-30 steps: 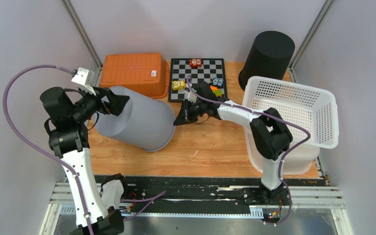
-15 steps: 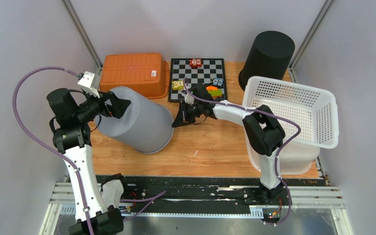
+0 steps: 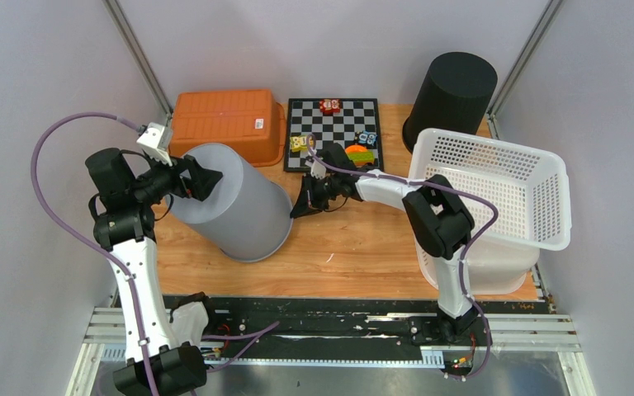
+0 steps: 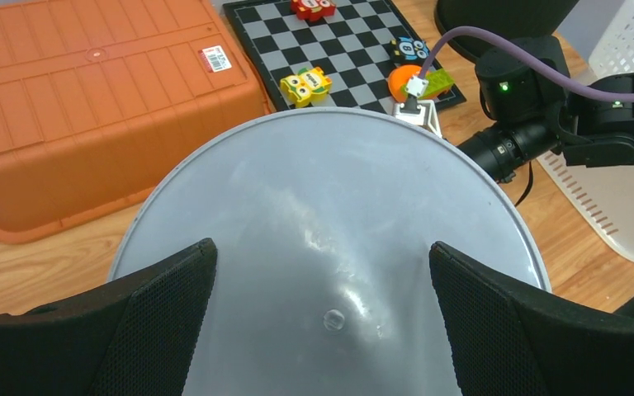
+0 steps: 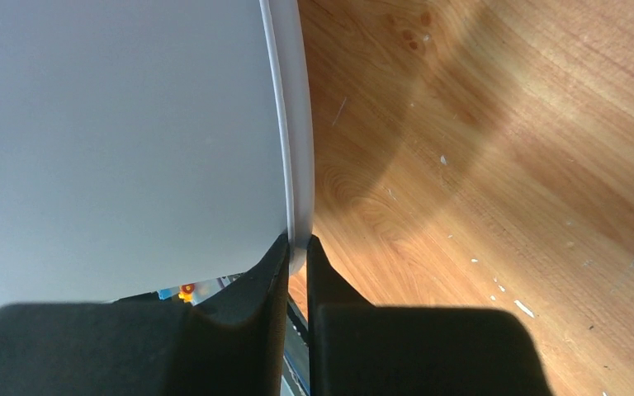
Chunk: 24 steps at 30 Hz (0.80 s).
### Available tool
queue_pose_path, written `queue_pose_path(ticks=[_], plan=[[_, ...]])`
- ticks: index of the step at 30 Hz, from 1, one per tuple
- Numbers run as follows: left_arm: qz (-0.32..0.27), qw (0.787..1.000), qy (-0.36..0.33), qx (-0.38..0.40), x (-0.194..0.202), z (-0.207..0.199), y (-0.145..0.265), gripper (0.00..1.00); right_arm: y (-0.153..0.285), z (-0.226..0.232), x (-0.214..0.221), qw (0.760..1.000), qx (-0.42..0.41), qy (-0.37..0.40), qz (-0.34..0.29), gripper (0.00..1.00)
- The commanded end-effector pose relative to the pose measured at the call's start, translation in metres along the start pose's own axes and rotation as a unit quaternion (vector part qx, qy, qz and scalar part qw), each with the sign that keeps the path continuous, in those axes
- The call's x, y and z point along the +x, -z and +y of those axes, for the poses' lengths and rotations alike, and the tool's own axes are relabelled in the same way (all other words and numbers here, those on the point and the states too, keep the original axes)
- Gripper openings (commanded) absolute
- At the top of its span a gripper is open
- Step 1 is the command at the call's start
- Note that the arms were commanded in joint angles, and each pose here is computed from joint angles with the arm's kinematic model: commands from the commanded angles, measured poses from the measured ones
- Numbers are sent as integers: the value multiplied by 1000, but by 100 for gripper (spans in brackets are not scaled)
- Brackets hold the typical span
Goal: Turn the large container upside down
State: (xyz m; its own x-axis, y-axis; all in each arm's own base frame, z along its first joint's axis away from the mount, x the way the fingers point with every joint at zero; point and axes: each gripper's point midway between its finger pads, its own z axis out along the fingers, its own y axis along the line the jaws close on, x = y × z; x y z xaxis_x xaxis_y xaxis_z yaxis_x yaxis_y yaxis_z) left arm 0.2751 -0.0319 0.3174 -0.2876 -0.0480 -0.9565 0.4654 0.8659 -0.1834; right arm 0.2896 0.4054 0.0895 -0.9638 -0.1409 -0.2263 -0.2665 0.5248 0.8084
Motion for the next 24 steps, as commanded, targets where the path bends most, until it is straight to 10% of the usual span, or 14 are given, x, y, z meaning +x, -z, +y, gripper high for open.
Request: queue_pose_path(ticks=[1, 24], plan=[[6, 1000, -4, 12, 7, 1, -5, 100, -8, 12, 4, 999, -24, 18, 23, 2], [33, 999, 0, 22, 30, 7, -11, 100, -19, 1, 5, 999, -28, 0, 41, 2]])
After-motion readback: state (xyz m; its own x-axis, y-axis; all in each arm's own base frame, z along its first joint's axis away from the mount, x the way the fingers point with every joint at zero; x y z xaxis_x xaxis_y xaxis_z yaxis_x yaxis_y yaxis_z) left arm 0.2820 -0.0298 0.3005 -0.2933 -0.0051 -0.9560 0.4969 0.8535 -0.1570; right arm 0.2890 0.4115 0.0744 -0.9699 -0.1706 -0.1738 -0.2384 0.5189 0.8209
